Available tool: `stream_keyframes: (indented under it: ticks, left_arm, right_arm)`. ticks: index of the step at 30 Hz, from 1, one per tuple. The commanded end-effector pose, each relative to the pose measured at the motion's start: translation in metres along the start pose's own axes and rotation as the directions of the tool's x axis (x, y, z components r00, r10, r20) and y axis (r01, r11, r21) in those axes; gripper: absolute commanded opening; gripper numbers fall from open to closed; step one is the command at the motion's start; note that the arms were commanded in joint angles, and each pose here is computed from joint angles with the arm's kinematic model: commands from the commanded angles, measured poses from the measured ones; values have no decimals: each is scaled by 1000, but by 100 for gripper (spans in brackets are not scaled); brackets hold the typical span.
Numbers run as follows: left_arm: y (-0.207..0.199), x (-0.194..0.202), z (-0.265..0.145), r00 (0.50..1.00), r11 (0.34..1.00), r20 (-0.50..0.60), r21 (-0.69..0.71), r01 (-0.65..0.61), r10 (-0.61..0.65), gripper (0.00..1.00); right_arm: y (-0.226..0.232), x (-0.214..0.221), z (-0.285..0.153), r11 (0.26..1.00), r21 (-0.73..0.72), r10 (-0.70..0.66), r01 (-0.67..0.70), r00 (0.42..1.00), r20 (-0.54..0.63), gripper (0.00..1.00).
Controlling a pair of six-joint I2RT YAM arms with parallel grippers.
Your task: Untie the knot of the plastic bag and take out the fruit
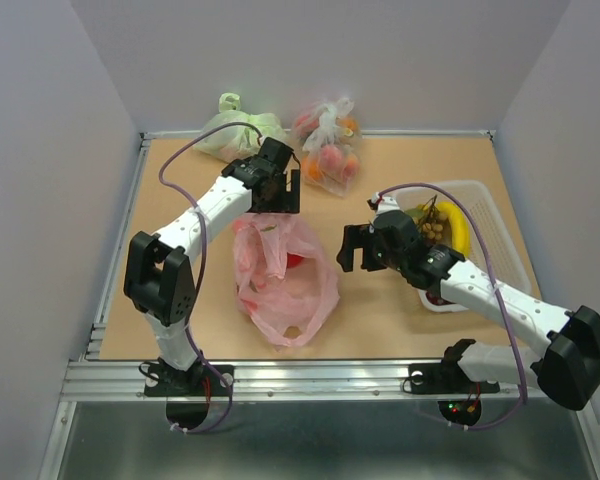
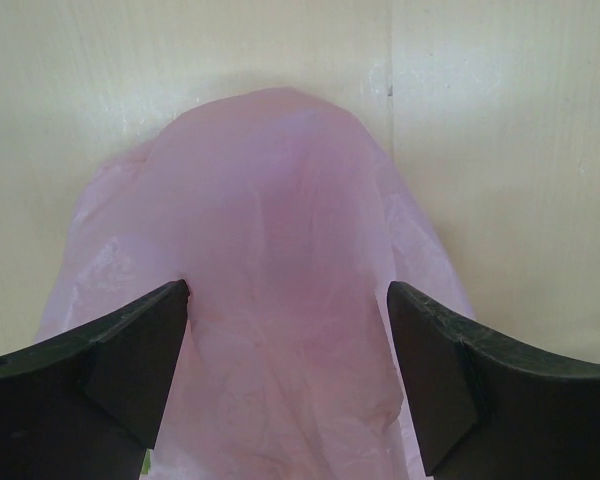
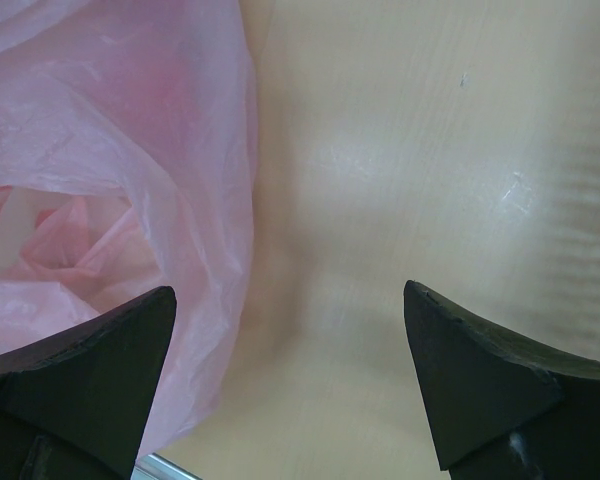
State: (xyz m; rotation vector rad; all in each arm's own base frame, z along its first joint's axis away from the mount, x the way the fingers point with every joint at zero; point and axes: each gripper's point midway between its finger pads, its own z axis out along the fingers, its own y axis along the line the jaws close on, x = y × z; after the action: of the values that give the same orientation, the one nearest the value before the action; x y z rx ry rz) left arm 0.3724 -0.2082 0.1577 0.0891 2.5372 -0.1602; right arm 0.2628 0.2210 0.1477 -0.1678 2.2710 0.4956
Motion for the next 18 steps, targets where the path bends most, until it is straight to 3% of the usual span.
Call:
stream_keyframes:
  ticks: [1, 6, 9, 10, 14, 18]
  left_arm:
    - [6, 5, 7, 999, 999, -19, -36, -29, 28, 90]
    - [6, 22, 23, 999, 1000, -37, -28, -11, 10, 75]
    - [3, 33, 32, 998, 1000, -60, -12, -4, 4, 58]
    - [2, 37, 34, 998, 1000, -64, -7, 2, -2, 41]
    - [-2, 29, 28, 999, 999, -24, 22, 23, -23, 0]
    - [-9, 1, 0, 996, 997, 81, 68, 42, -48, 0]
  right_arm:
    - [3, -7, -3, 1000, -14, 19, -19, 998, 52, 100]
    - [1, -4, -2, 1000, -10, 18, -17, 999, 47, 100]
    - [1, -1, 0, 1000, -8, 15, -15, 999, 36, 100]
    - [2, -1, 0, 1000, -10, 15, -14, 999, 33, 100]
    - [1, -1, 0, 1000, -8, 15, -15, 999, 36, 100]
    - [0, -3, -3, 1000, -7, 12, -11, 999, 47, 100]
